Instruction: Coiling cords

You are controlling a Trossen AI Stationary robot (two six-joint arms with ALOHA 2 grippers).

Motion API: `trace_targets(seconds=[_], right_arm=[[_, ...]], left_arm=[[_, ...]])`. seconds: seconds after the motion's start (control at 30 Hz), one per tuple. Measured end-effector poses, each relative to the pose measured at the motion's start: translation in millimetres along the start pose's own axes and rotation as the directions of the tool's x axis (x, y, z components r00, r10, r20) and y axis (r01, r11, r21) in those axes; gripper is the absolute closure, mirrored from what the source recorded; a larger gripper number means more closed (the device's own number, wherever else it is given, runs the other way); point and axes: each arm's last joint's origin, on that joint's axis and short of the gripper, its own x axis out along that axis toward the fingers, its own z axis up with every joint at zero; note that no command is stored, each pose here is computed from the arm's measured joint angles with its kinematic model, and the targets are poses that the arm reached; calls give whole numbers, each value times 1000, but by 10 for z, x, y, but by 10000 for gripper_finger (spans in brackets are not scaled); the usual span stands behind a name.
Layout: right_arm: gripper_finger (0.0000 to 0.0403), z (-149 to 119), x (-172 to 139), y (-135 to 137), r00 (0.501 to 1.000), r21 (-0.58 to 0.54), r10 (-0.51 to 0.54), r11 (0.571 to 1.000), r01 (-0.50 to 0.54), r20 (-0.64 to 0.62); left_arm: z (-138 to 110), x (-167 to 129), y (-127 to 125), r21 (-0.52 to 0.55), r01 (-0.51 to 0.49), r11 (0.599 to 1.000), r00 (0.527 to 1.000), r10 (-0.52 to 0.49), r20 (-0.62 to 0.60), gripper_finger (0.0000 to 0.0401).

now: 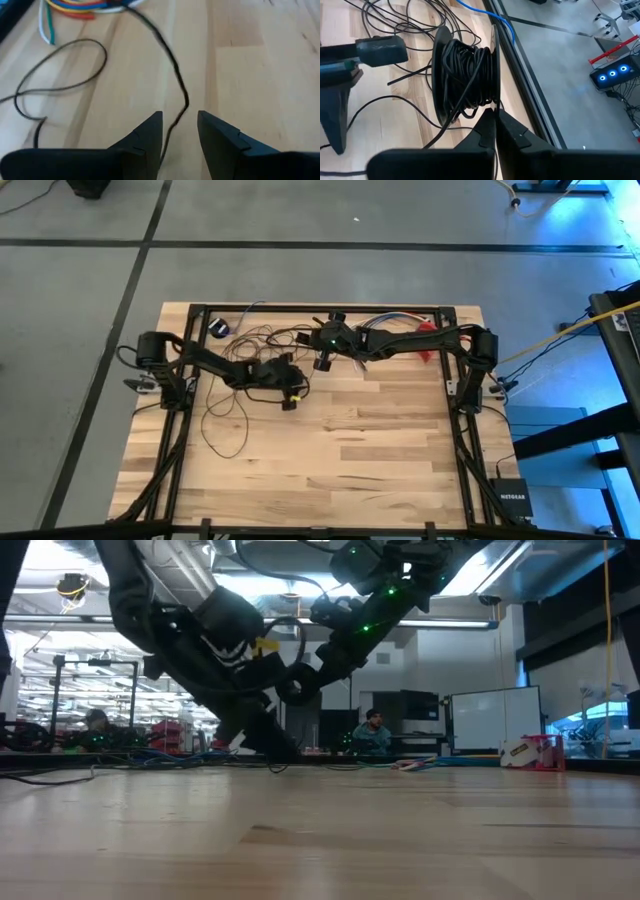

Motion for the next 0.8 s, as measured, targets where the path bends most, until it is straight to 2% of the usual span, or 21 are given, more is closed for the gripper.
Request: trace_targets(seconds=[0.1, 0.27, 0.3, 0.47, 0.6, 0.8], right_arm=[[400, 0, 0, 2, 1000, -7, 0, 1000, 0, 0], [400, -5, 0, 1, 1000, -10, 1, 1000, -1, -4], [400, -3, 0, 1, 1000, -10, 1, 1000, -1, -4], [400, 23, -6, 2, 999, -1, 26, 1000, -26, 27], [400, 40, -7, 11, 996, 10, 66, 998, -66, 54], [400, 80, -43, -8, 995, 18, 63, 998, -64, 82]], left_arm=[[-1, 11, 15, 4, -43, 999, 999, 43, -11, 299], [-22, -8, 16, 50, -41, 998, 998, 44, -45, 384], [-25, -22, 20, 53, -49, 997, 997, 52, -58, 391], [-63, -48, 160, 25, -130, 991, 987, 132, -90, 393], [-169, -52, 310, -23, -179, 984, 976, 175, -130, 395], [-335, -77, 494, -71, -239, 968, 956, 222, -193, 398]])
